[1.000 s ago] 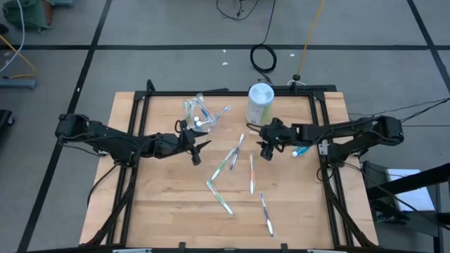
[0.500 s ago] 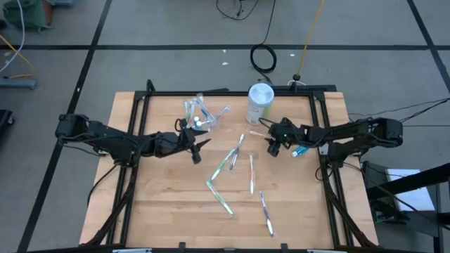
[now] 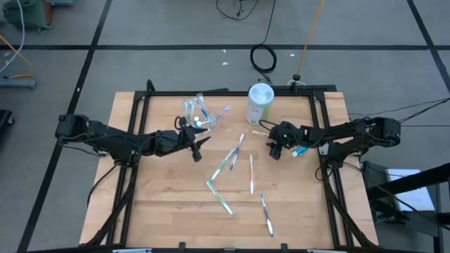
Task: Pick & Place toothbrushing station
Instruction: Put the orange toothbrush into the transparent organizer
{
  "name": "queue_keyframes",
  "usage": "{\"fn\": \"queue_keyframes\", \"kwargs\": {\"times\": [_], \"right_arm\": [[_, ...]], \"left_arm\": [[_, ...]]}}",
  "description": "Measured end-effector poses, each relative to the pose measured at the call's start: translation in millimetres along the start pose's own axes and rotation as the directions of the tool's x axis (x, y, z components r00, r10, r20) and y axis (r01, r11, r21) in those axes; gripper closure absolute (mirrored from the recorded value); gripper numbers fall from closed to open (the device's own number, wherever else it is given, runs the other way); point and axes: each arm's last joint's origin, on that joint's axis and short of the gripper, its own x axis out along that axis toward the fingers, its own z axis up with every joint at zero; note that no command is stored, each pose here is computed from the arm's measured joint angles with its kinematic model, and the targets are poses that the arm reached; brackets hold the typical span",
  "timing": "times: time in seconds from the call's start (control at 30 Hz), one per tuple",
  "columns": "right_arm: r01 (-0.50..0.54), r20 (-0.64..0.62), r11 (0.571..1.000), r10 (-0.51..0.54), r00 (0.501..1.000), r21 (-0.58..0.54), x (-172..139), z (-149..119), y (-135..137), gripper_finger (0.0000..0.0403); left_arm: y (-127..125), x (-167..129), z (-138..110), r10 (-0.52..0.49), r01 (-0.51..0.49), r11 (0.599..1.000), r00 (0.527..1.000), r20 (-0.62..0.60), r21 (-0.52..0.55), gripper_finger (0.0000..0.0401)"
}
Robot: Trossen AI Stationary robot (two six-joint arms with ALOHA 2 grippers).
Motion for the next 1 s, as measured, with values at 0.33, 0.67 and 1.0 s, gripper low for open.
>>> {"fn": "queue_keyframes", "kwargs": {"times": [0.33,0.67,1.0], "right_arm": [[-0.11,-0.093,0.994,0.11,0.99,0.007,-23.2,-1.5,3.2,0.0257],[-0.11,0.234,0.991,0.124,0.964,-0.071,-43.2,30.1,4.2,0.0257],[-0.089,0.107,0.988,0.103,0.989,-0.124,0.2,24.9,3.0,0.0256]], "left_arm": [[0.0,0.0,-0.1,-0.001,0.001,1.0,1.0,-0.001,-0.002,0.024],[-0.1,0.0,-0.1,-0.003,0.003,1.0,1.0,-0.001,-0.002,0.024],[0.4,0.2,0.7,-0.001,0.001,1.0,1.0,0.005,-0.03,0.024]]}}
